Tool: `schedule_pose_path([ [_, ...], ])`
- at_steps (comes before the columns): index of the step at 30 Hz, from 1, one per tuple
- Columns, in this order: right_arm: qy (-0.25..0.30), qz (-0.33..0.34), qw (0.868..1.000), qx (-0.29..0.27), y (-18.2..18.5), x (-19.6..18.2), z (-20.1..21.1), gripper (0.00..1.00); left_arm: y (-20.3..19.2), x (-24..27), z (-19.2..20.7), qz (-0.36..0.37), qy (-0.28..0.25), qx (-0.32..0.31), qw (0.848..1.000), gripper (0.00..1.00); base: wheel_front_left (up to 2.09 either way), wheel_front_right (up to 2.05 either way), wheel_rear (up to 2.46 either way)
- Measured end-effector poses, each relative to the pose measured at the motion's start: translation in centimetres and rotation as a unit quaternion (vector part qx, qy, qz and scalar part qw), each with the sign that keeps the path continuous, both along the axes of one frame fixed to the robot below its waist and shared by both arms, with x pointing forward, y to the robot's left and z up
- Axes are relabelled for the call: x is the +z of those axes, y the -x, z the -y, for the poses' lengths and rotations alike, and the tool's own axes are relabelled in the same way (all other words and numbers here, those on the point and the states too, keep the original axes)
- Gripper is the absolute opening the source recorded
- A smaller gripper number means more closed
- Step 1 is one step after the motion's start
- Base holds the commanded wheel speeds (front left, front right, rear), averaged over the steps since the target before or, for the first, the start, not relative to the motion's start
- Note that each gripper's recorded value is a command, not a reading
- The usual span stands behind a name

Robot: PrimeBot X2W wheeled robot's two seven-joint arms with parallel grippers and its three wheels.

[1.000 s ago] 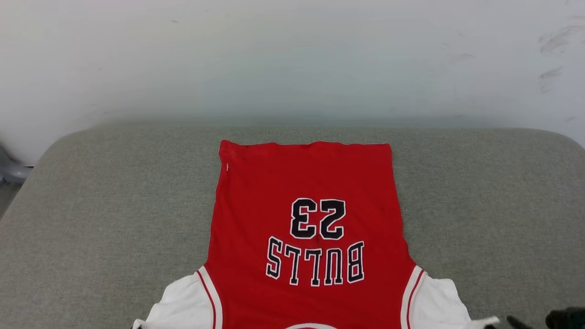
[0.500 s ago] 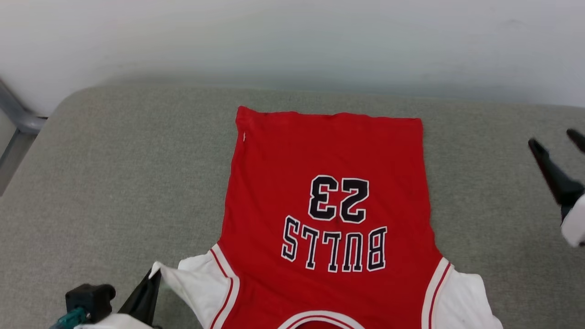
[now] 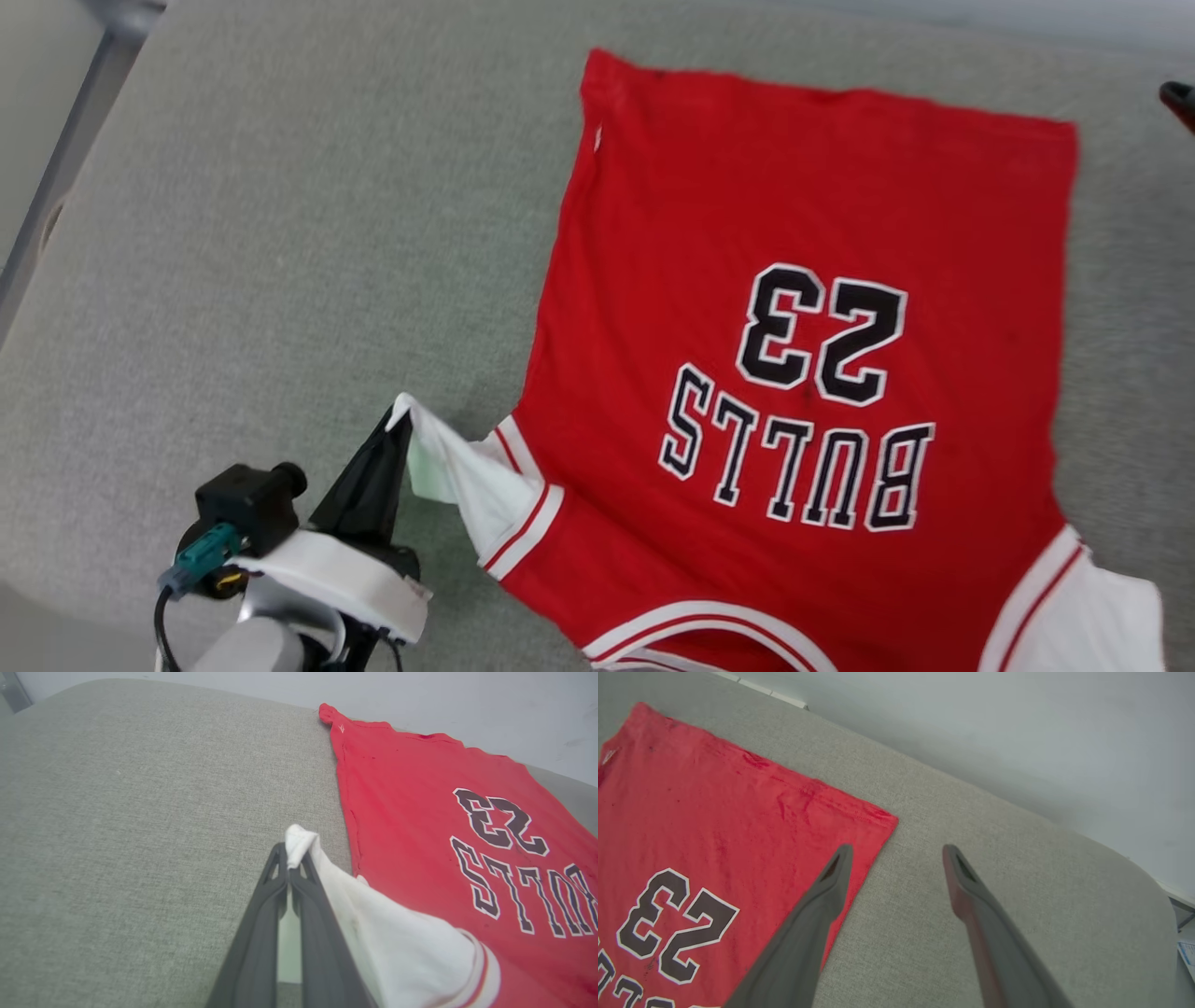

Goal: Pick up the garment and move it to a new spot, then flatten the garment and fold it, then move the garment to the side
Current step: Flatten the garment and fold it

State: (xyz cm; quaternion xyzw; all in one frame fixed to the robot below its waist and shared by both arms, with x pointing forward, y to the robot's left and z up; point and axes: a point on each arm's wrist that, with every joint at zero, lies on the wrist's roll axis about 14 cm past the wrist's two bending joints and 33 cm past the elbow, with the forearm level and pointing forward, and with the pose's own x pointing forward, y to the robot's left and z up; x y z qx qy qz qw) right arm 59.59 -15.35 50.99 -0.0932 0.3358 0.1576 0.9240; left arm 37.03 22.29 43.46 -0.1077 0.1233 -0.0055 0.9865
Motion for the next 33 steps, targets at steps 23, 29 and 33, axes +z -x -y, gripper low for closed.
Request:
schedule_pose_path([
  [23, 0.091, -0.245, 0.965, 0.026, -2.4, -16.8, -2.3, 0.78, -2.1, -4.7, -1.4, -0.036, -0.017, 0.028, 0.999, 0.0, 0.0, 0.0, 0.0],
  [29, 0.055, -0.191, 0.98, 0.021, -2.6, -13.9, -2.7, 0.0, -1.6, -3.9, -1.7, -0.021, -0.013, 0.035, 0.999, 0.0, 0.0, 0.0, 0.0],
  [33, 0.044, -0.157, 0.986, 0.033, -1.5, -11.8, -3.0, 0.0, -0.8, -3.1, -1.7, -0.012, -0.011, 0.038, 0.999, 0.0, 0.0, 0.0, 0.0],
])
